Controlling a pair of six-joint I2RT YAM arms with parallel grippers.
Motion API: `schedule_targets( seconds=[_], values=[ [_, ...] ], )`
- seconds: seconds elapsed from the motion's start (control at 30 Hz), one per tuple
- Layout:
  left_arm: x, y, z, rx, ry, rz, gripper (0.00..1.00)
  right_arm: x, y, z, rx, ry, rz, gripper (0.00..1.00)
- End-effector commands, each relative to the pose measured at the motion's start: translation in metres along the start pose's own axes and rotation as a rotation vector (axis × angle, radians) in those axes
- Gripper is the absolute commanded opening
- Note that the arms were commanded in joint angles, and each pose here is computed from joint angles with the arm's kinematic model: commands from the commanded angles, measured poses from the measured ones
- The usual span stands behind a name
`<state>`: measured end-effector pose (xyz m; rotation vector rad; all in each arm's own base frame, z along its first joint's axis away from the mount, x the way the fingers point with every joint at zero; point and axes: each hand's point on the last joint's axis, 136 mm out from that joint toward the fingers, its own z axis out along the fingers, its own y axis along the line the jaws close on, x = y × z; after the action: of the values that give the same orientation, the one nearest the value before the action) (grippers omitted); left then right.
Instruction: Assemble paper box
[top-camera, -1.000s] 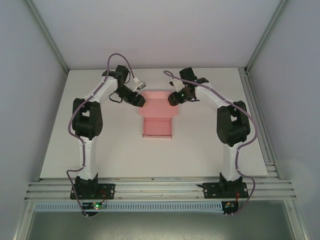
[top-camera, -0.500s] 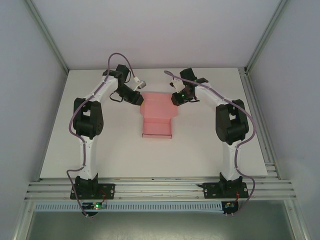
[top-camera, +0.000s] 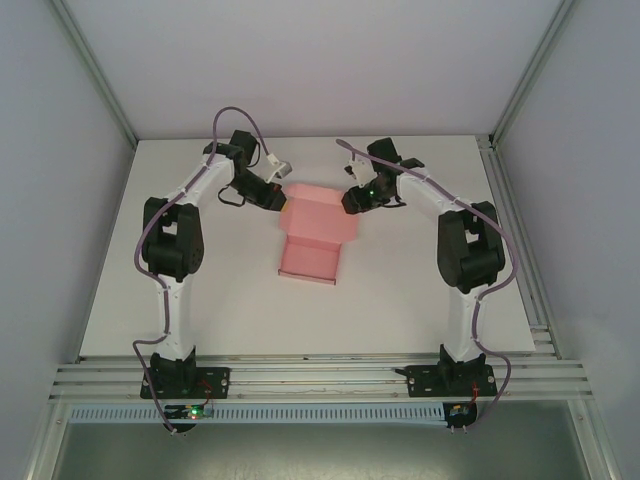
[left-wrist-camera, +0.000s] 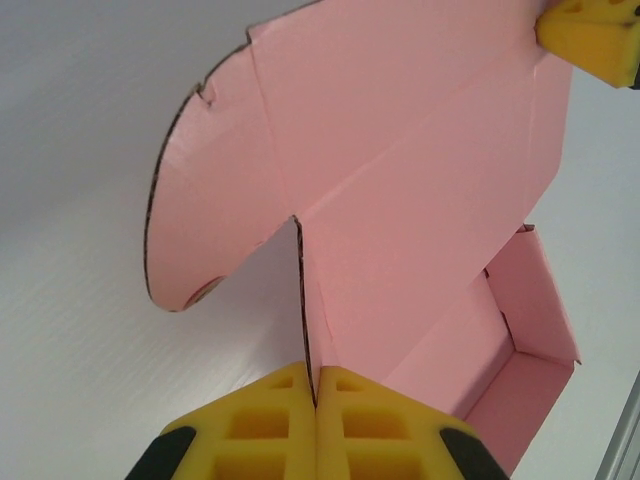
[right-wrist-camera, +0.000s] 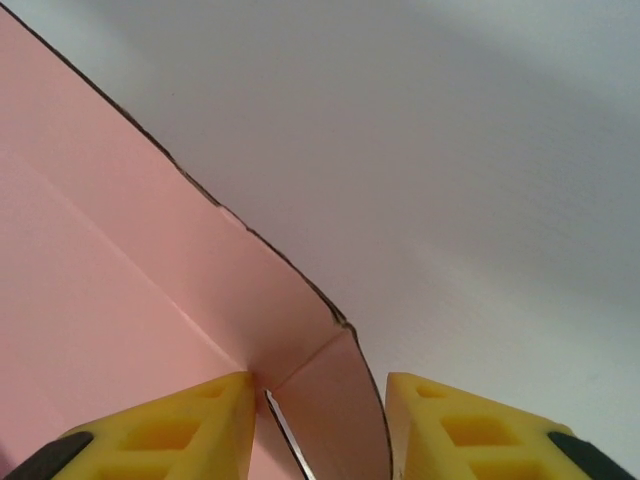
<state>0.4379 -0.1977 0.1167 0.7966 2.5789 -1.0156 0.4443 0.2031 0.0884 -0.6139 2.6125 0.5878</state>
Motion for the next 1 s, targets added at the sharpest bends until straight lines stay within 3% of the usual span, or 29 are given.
schedule_targets(
  seconds=[0.0,0.27,0.4,0.77,0.97],
  values=[
    [-0.006,-0.004,-0.013,-0.035,-0.038,0.05,0.0,0.006,0.011,-0.005,-0.07,-0.007,0.03,0.38],
    [-0.007,-0.003,-0.016,-0.057,-0.051,0.049,0.0,0.017,0.01,-0.007,-0.075,0.006,0.058,0.38],
    [-0.007,-0.004,-0.016,-0.059,-0.055,0.052,0.0,0.023,0.014,-0.009,-0.106,0.011,0.077,0.45],
    [-0.004,-0.002,-0.016,-0.071,-0.053,0.042,0.0,0.031,0.037,-0.017,-0.226,-0.015,0.097,0.42],
    [-0.003,-0.002,-0.015,-0.075,-0.052,0.037,0.0,0.036,0.039,-0.023,-0.224,-0.023,0.099,0.44]
  ],
)
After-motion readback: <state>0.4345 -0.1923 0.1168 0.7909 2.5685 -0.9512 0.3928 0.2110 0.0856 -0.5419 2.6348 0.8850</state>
